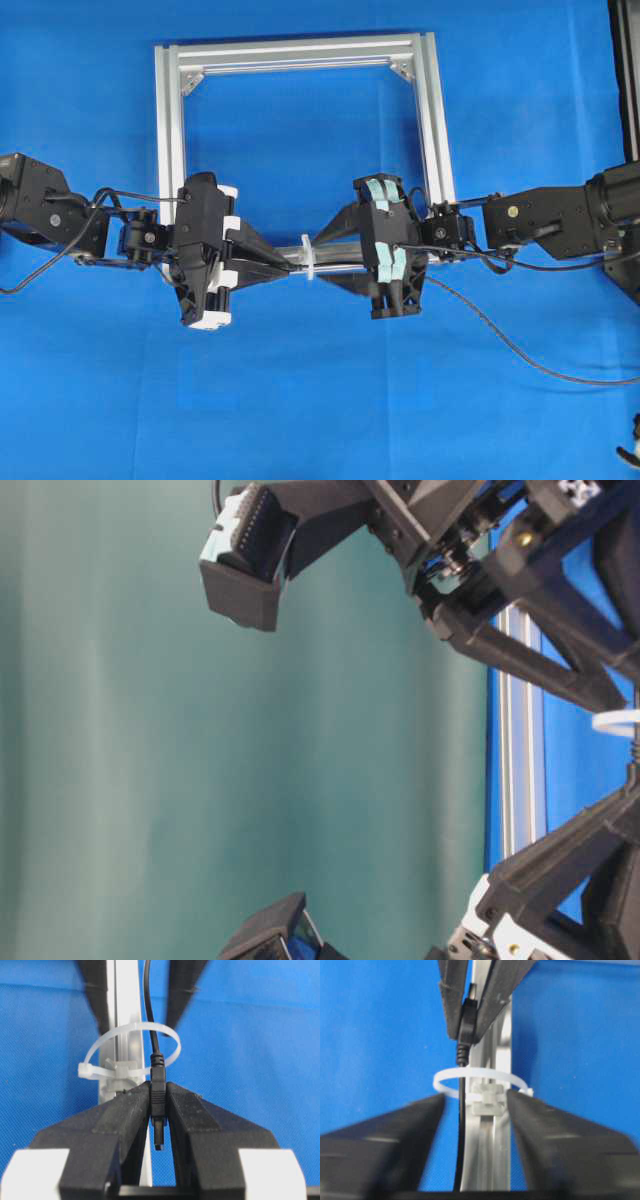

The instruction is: Insert the wire through the string loop located in the center.

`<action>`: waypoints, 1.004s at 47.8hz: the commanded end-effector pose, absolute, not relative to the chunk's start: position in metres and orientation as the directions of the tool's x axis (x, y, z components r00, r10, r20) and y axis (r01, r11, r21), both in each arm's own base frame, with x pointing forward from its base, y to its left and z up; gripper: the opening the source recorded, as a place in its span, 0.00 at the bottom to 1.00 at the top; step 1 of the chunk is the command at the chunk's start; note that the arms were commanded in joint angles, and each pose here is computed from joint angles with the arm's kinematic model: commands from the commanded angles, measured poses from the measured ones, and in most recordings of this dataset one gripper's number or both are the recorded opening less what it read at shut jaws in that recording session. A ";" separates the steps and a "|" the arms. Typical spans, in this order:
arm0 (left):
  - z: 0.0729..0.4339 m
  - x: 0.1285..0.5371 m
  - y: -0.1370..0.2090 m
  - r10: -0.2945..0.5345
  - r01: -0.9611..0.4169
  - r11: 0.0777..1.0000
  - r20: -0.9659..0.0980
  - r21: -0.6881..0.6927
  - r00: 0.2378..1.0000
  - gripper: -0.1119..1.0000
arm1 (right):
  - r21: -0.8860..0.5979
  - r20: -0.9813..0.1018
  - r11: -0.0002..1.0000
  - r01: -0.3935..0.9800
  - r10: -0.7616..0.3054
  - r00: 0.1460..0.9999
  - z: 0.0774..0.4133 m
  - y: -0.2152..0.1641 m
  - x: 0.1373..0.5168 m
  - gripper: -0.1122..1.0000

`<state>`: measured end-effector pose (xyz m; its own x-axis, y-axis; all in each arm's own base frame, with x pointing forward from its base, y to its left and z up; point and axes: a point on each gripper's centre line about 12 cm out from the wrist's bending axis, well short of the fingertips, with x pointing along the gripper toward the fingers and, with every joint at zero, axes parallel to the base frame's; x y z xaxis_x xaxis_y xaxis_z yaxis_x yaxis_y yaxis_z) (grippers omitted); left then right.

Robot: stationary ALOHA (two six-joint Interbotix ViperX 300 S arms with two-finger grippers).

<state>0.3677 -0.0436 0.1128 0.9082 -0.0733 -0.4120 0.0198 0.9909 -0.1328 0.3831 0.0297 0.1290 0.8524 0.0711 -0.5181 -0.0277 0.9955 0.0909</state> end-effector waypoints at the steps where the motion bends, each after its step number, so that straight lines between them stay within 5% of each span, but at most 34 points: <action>1: 0.122 0.372 -0.045 -0.077 0.027 0.990 -0.382 -0.135 0.921 0.18 | 0.094 -0.494 0.995 -0.029 0.072 0.866 0.139 0.030 0.387 0.63; 9: 0.123 0.372 -0.045 -0.077 0.027 0.990 -0.381 -0.135 0.921 0.18 | 0.093 -0.505 0.995 -0.030 0.073 0.860 0.138 0.031 0.387 0.96; 27: 0.123 0.368 -0.044 -0.077 0.026 0.991 -0.385 -0.135 0.920 0.18 | 0.093 -0.508 0.995 -0.031 0.074 0.858 0.137 0.032 0.387 0.97; 48: 0.128 0.305 -0.040 -0.088 0.035 0.990 -0.406 -0.135 0.910 0.18 | 0.093 -0.505 0.995 -0.034 0.077 0.860 0.138 0.033 0.387 0.97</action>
